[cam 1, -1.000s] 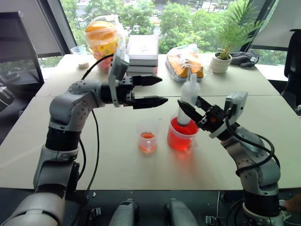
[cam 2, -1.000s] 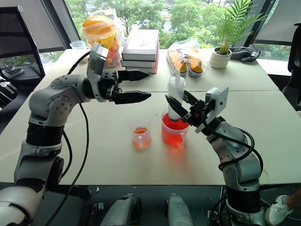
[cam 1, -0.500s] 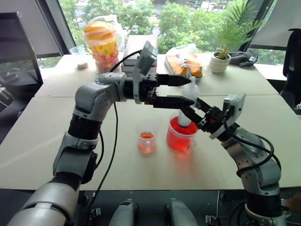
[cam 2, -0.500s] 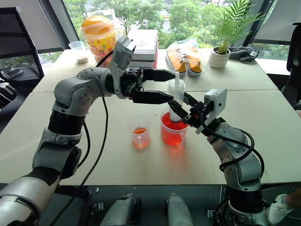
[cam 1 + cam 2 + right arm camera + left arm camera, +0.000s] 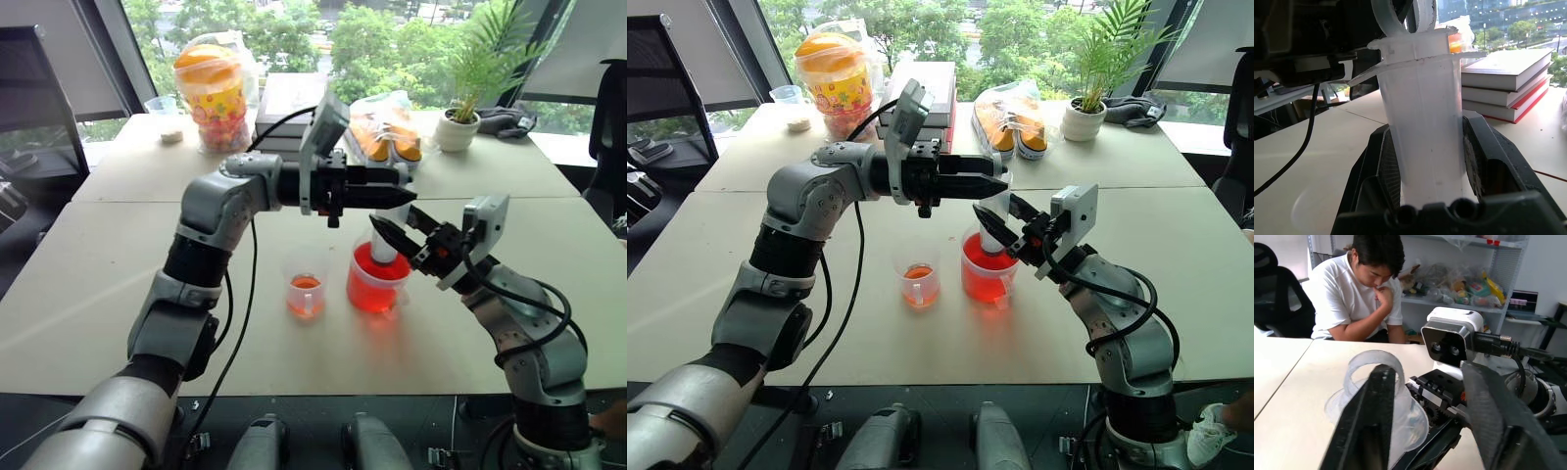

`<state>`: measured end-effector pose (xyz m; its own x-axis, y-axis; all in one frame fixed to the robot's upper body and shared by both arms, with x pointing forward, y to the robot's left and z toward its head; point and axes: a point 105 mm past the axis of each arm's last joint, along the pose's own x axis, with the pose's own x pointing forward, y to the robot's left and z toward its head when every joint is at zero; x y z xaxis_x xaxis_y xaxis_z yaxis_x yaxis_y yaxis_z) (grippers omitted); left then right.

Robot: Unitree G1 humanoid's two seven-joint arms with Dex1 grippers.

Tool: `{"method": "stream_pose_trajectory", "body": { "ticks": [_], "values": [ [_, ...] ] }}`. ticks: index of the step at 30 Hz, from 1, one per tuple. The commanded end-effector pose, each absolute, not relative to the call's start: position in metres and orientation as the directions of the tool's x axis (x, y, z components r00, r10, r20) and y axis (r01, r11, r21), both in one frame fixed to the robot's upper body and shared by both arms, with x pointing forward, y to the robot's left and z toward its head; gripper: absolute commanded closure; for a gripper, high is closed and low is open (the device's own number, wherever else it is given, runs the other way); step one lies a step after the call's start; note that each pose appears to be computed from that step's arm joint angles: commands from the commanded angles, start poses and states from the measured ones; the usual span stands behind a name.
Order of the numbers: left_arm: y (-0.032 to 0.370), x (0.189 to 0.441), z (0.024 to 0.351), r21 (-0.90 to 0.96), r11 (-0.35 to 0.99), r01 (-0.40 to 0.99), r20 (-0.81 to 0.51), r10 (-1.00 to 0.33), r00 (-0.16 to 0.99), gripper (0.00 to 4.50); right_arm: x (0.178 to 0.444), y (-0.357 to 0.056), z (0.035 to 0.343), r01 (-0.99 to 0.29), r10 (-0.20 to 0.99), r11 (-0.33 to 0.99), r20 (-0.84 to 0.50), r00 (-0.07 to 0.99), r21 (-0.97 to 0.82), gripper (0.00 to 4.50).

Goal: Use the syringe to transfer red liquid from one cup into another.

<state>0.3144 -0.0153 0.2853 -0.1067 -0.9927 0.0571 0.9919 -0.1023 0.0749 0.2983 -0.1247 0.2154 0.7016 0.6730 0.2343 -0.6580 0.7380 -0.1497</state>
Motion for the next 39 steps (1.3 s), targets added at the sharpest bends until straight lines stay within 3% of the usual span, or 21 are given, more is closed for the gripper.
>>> {"method": "stream_pose_trajectory", "body": {
  "ticks": [1, 23, 39],
  "values": [
    [-0.022, 0.305, 0.296, 0.126, -0.149, 0.981, 0.064, -0.985, -0.158, 4.47, 0.292, -0.12, 0.23, -0.669, 0.69, 0.721, 0.278, 0.668, -0.182, 3.1],
    [-0.017, 0.32, 0.344, 0.269, -0.07, 0.961, 0.14, -0.984, -0.111, 4.47, 0.291, -0.115, 0.204, -0.725, 0.735, 0.677, 0.174, 0.655, -0.126, 3.1],
    [-0.015, 0.323, 0.363, 0.315, -0.04, 0.948, 0.184, -0.978, -0.102, 4.47, 0.288, -0.115, 0.201, -0.731, 0.739, 0.672, 0.167, 0.653, -0.117, 3.1]
  ]
}}
